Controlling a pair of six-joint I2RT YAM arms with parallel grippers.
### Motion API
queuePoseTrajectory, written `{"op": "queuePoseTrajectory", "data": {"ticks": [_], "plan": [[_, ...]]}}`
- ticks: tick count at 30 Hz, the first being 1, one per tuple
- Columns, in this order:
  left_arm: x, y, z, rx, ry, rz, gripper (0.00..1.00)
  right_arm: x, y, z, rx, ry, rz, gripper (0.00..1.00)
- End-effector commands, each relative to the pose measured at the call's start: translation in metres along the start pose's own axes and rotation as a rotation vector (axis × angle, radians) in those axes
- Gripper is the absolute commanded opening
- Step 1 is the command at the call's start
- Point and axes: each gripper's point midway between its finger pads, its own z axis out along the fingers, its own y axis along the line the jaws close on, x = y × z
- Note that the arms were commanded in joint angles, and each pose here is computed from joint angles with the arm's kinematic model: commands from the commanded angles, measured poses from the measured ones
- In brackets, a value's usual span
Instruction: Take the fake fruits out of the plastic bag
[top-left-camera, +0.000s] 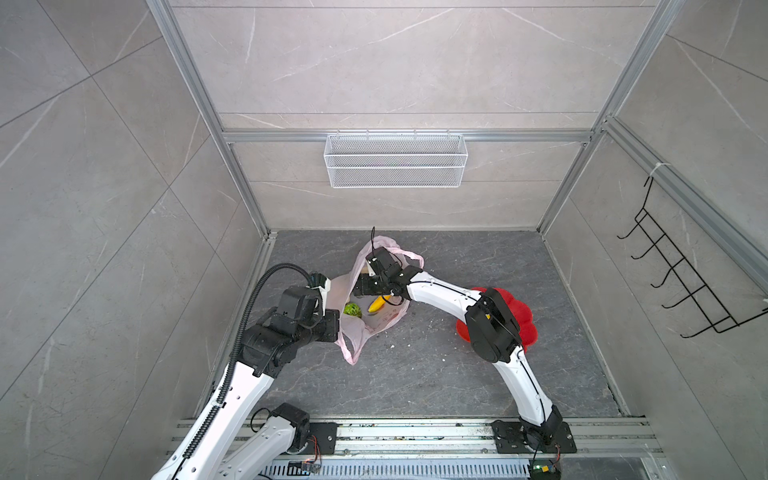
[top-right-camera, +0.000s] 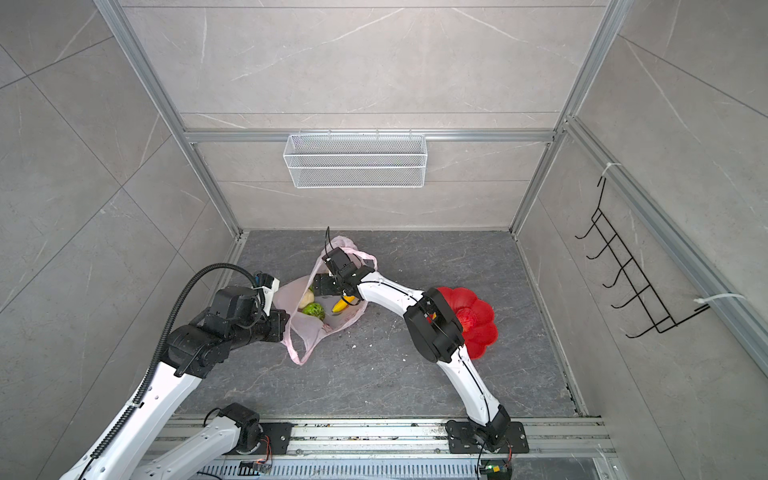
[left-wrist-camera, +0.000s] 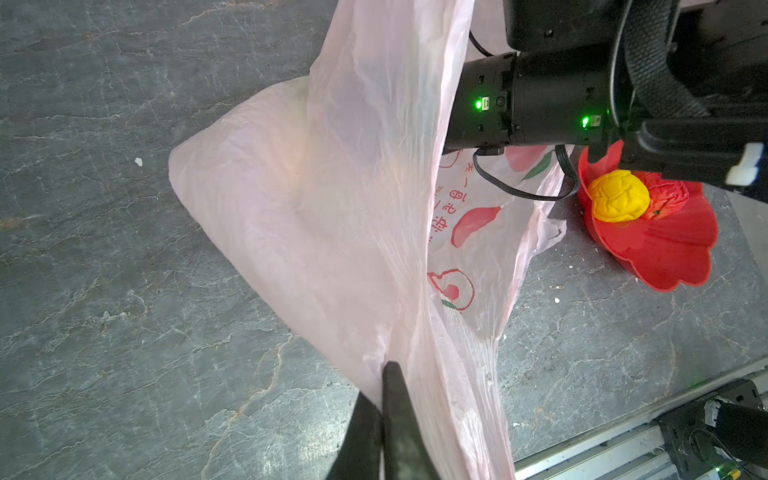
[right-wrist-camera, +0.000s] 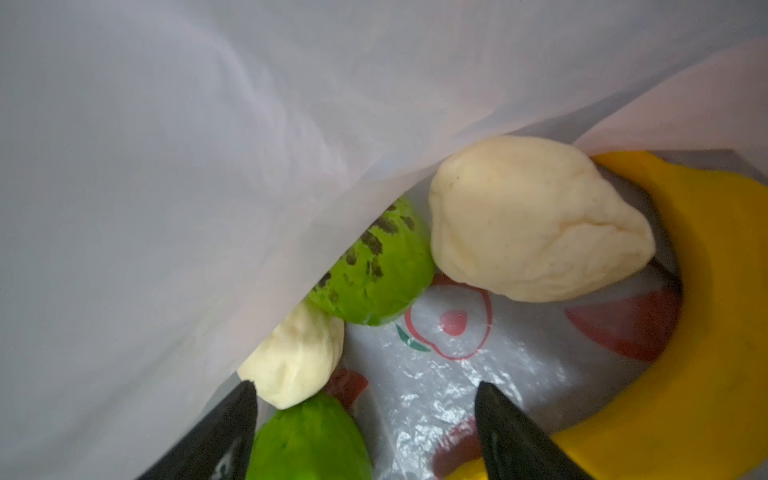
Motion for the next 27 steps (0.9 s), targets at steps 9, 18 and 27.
{"op": "queuePoseTrajectory", "data": {"ticks": [9,18,27], "plan": [[-0.027,-0.026,-0.006,0.14,-0.122,-0.034,0.0,0.005,0.007,0.028,0.001,0.013,0.039,0.84],[-0.035,-0.022,0.011,0.111,-0.15,0.001,0.0,0.006,0.008,0.04,0.036,0.004,0.019,0.84],[-0.038,-0.027,0.018,0.139,-0.15,0.023,0.0,0.01,0.007,0.059,0.057,0.006,0.039,0.85]]}}
